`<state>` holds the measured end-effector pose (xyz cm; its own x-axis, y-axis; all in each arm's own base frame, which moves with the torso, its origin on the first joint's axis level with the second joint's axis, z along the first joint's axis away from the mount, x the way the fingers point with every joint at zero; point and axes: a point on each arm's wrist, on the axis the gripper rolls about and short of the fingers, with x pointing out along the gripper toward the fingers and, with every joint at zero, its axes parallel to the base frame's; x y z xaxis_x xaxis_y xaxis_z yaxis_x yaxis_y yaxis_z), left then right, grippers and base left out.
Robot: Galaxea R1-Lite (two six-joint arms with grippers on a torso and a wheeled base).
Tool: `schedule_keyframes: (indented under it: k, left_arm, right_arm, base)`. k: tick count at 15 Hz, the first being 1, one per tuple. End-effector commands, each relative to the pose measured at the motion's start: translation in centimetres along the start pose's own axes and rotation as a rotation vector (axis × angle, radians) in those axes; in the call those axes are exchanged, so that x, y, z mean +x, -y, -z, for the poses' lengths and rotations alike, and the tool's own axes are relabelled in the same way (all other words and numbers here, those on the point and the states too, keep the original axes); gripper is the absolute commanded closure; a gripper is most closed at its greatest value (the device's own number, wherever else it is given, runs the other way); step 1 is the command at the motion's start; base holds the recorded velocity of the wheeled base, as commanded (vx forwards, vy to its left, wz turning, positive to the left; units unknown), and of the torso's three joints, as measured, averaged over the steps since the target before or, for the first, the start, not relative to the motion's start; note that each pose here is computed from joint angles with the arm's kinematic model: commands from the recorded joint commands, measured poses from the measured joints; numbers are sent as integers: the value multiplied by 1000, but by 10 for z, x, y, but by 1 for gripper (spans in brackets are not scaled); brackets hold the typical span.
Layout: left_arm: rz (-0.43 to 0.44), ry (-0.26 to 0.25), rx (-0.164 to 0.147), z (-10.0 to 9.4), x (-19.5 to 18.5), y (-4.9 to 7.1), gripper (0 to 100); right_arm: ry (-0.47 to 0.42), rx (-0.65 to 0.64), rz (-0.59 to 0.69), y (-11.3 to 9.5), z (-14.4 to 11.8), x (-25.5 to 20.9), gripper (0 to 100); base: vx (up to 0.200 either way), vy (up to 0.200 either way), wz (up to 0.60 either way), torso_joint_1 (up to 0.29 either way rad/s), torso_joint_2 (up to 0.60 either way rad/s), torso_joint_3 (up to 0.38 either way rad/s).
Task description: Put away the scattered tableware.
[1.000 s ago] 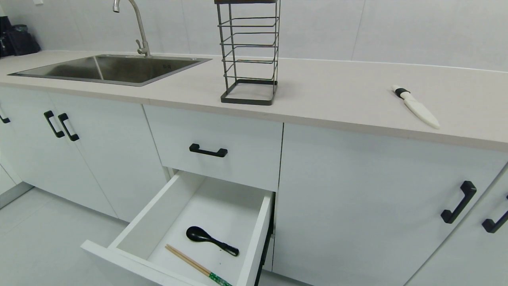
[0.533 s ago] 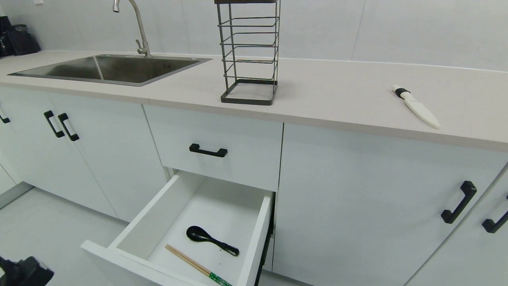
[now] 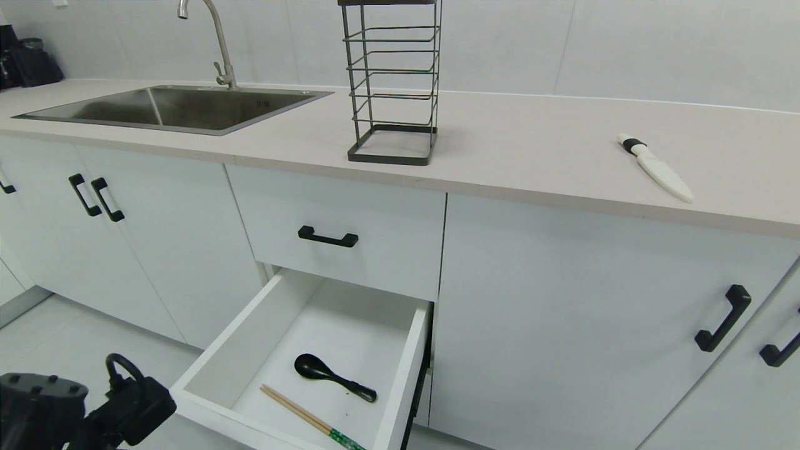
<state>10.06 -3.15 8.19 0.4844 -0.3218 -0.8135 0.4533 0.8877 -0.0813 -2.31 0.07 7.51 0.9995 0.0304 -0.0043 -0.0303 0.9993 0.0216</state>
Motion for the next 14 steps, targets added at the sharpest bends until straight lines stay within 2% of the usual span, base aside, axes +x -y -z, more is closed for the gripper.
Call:
schedule_keyframes:
  k: [1,2,4,7,14]
  left_arm:
    - [-14,-87,-2,-8,17,-5,0]
    - [-41,-73,3,-15,25,-8,0]
    - [-74,-74,8,-15,31,-9,0]
    - [-75,-72,4,-18,32,-10,0]
    - [-87,-7,12,-35,48,-16,0]
  right_arm:
    - [-2,0,0,0,0,0,0]
    - [-2,0,0,0,0,0,0]
    - [-2,0,0,0,0,0,0]
    - [-2,0,0,0,0,0,0]
    - [-3,0,0,0,0,0,0]
  base:
    - [0,0,0,0,0,0]
    - [0,0,0,0,0,0]
    - [0,0,0,0,0,0]
    - [0,0,0,0,0,0]
    - [0,0,0,0,0,0]
